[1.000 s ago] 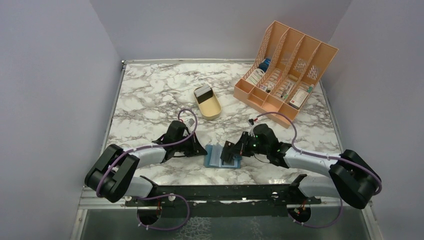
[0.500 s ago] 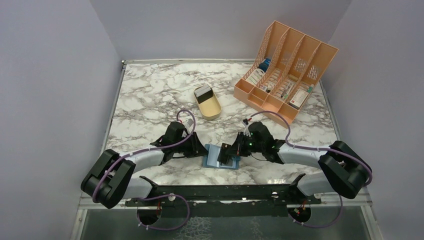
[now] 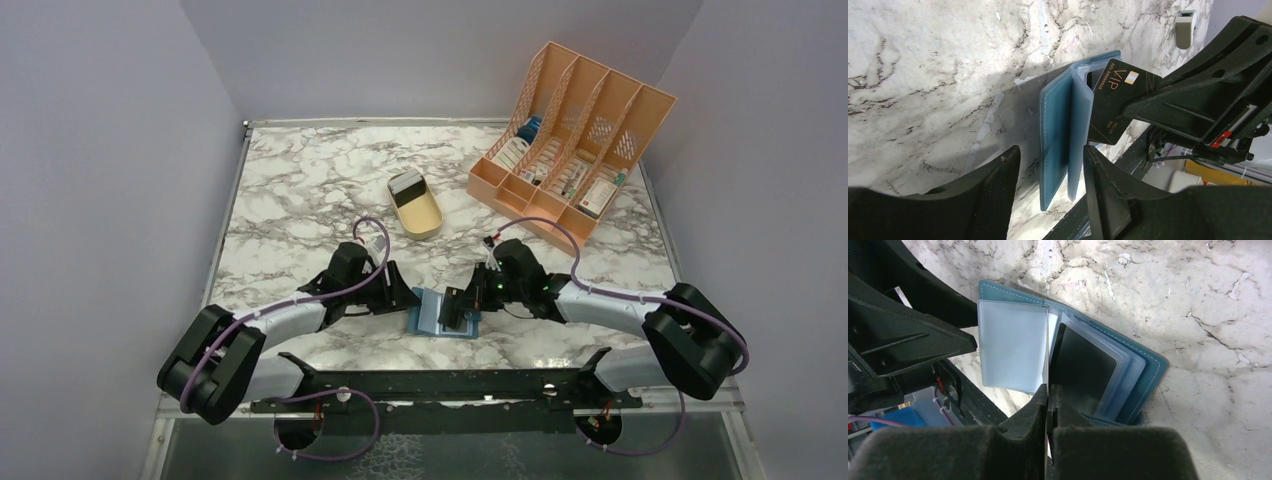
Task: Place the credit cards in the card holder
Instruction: Insert the credit card into the card holder.
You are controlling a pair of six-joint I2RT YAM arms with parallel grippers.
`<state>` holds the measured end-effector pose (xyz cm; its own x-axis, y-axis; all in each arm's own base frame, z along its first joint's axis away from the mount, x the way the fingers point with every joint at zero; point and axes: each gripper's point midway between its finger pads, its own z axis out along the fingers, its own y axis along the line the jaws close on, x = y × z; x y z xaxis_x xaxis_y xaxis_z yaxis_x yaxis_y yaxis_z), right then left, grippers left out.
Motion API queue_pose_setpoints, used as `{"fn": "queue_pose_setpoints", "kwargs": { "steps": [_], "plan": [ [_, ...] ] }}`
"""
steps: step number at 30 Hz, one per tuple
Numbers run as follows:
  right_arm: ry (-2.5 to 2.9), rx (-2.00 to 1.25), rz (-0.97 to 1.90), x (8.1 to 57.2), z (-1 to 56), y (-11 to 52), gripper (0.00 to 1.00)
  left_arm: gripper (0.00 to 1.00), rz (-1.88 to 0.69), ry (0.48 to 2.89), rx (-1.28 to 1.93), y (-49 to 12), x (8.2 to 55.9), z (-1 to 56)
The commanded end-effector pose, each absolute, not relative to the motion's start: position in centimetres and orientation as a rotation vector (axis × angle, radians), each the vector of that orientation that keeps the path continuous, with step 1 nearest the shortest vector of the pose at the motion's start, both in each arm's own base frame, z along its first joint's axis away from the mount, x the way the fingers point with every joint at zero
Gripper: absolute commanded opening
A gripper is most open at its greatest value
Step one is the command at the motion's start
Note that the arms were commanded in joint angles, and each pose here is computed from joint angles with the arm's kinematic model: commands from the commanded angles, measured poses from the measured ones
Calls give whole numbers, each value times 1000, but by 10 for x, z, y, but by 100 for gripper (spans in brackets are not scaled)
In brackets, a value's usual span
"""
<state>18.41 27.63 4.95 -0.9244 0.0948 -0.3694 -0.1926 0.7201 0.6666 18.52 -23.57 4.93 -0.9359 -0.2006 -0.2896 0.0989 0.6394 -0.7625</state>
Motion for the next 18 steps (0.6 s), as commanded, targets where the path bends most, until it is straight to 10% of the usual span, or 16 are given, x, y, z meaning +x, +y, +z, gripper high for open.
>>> {"fn": "queue_pose_setpoints", "kwargs": {
  "steps": [1,6,18],
  "plan": [
    [2562,-99,1010,187,47,274,1,52,-1263,2495,-15,-245,186,55],
    [2558,-91,1048,186,49,279,1,53,-1245,2499,-11,-242,184,52],
    [2545,-30,1087,189,44,283,1,0,-1185,2540,-29,-235,181,37]
  ]
}}
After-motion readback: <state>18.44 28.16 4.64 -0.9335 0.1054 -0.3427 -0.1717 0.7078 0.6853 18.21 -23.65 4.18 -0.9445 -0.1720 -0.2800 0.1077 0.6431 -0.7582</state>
